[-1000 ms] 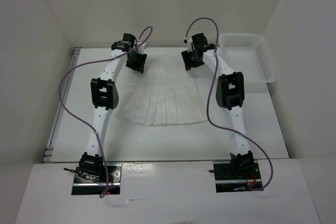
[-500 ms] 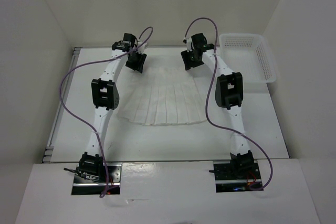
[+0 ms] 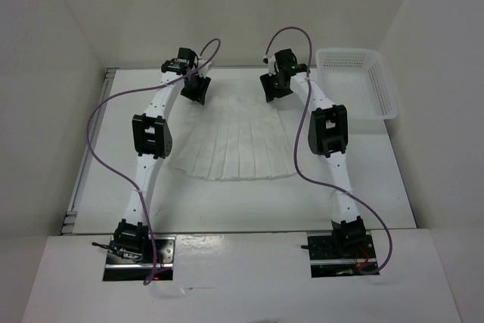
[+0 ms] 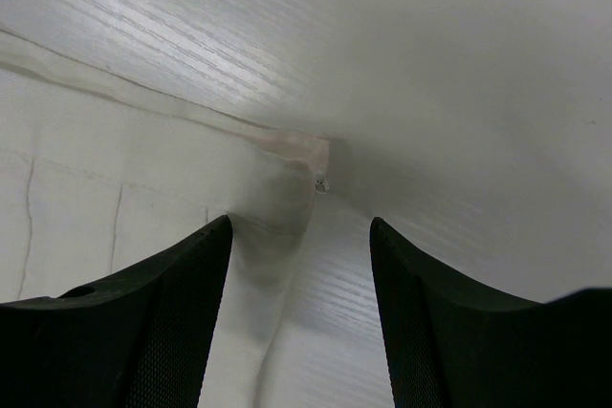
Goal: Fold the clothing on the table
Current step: Fold the skirt
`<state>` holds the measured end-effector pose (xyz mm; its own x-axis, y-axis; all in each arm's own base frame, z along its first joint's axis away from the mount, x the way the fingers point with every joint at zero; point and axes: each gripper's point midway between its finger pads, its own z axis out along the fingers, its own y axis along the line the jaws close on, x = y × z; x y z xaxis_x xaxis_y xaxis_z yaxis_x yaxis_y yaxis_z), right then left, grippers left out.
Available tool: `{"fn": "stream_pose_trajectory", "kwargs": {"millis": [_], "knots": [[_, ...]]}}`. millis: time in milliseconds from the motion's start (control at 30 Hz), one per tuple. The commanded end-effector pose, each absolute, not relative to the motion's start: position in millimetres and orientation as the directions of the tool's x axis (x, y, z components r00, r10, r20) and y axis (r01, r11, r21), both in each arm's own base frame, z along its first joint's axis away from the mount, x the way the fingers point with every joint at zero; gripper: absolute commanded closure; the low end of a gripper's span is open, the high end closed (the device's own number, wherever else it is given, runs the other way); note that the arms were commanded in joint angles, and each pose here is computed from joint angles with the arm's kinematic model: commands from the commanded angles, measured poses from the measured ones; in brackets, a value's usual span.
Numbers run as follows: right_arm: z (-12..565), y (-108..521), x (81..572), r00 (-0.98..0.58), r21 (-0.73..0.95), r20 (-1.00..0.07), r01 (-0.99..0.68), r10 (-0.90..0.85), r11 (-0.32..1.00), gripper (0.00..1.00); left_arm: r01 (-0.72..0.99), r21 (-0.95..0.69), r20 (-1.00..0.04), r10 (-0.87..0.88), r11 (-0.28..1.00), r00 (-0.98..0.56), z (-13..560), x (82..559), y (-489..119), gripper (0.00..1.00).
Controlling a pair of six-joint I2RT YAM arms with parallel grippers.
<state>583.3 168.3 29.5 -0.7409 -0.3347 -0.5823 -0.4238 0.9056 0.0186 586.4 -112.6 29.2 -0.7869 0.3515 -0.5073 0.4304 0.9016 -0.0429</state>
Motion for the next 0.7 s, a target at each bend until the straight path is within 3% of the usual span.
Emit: {"fn": "stream_pose_trajectory", "kwargs": {"millis": [0, 233, 667], "knots": [[52.7, 177.6, 593.7, -0.700, 0.010, -0.629, -0.441, -0.338, 0.897, 0.35, 0.436, -0.010, -0.501, 0.373, 0.900, -0.781, 22.2, 590.0, -106.6, 0.44], [55.7, 179.1, 593.3, -0.698, 0.017, -0.631, -0.447, -0.337, 0.895, 0.35, 0.432, -0.015, -0.511, 0.364, 0.902, -0.779, 25.3, 592.3, -103.0, 0.45], [53.6, 182.1, 598.3, -0.691, 0.022, -0.641, -0.452, -0.335, 0.892, 0.35, 0.424, -0.002, -0.499, 0.366, 0.906, -0.785, 19.8, 592.1, -99.7, 0.62]]}}
